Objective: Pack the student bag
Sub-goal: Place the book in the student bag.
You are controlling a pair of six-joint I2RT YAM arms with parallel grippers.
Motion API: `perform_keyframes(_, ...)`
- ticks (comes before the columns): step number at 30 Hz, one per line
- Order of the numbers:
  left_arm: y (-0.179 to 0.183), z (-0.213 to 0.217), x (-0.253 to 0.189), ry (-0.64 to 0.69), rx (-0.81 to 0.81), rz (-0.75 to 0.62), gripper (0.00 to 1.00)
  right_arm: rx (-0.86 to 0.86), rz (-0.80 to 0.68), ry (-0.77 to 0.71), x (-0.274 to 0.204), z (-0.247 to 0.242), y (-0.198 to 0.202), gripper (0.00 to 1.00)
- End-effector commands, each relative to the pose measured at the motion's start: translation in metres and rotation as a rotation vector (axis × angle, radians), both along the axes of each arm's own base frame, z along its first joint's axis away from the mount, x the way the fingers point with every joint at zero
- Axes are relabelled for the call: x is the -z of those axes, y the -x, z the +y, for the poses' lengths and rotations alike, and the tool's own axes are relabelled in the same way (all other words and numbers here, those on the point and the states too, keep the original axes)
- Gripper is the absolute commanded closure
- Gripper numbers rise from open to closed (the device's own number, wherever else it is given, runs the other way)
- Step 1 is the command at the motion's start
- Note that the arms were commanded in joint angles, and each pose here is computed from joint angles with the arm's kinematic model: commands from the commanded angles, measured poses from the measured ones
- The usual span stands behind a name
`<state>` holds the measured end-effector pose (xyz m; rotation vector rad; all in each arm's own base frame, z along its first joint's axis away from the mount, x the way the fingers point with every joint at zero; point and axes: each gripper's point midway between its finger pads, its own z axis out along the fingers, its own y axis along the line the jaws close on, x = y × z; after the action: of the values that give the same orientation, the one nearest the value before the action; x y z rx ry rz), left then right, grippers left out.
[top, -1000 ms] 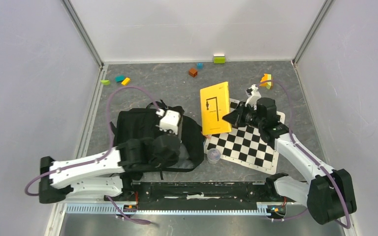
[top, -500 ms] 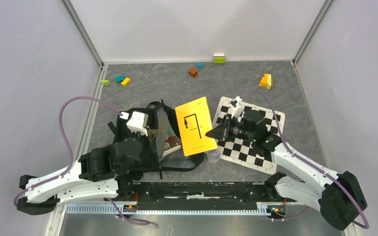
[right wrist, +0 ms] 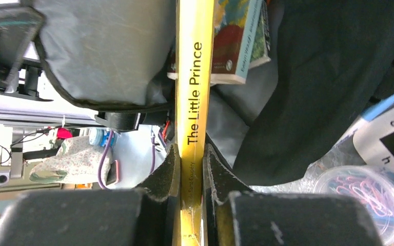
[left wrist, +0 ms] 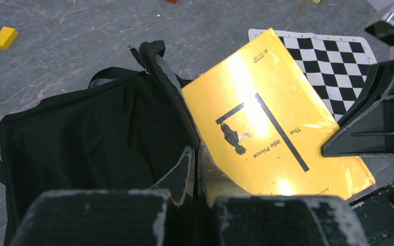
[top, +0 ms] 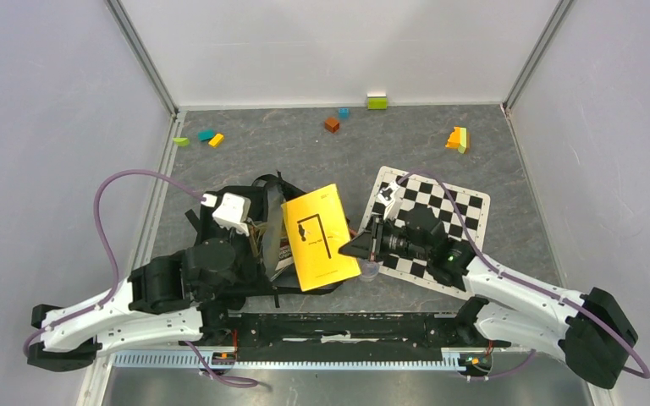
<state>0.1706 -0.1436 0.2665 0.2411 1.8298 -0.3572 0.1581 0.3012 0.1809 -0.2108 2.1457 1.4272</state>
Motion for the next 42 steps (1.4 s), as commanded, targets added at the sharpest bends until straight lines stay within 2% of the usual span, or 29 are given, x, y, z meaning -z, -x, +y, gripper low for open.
perform_keyframes(1, -0.005, 0.010, -0.022, 0.051, -0.041, -0.065, 0.98, 0.040, -0.025, -0.124, -0.022, 0.012, -0.001, 1.00)
perform_keyframes(6, -0.002, 0.012, -0.029, 0.052, -0.006, -0.084, 0.98, 0.083, 0.003, -0.142, -0.016, 0.017, -0.002, 1.00)
perform_keyframes(11, -0.002, 0.012, -0.034, 0.054, 0.002, -0.090, 0.98, 0.092, -0.008, -0.198, -0.033, 0.038, -0.014, 1.00)
perform_keyframes(15, -0.005, 0.001, -0.044, 0.095, 0.007, -0.104, 0.98, 0.108, -0.038, -0.195, -0.044, 0.062, -0.027, 1.00)
perform_keyframes(22, -0.002, -0.031, -0.032, 0.061, 0.096, -0.065, 0.98, 0.042, -0.017, -0.235, -0.047, 0.122, -0.028, 1.00)
perform_keyframes(30, 0.006, -0.037, -0.027, 0.134, 0.136, -0.027, 0.98, 0.014, -0.060, -0.142, -0.023, 0.176, -0.038, 1.00)
perform_keyframes(34, 0.007, -0.037, -0.021, 0.143, 0.135, -0.013, 0.98, 0.068, -0.048, -0.124, -0.009, 0.165, -0.042, 1.00)
perform_keyframes(39, 0.008, -0.032, -0.020, 0.159, 0.126, -0.013, 0.98, 0.210, -0.070, -0.134, -0.013, 0.130, -0.057, 1.00)
perform_keyframes(42, 0.009, -0.032, -0.019, 0.160, 0.134, -0.012, 0.98, 0.236, -0.075, -0.139, -0.016, 0.126, -0.061, 1.00)
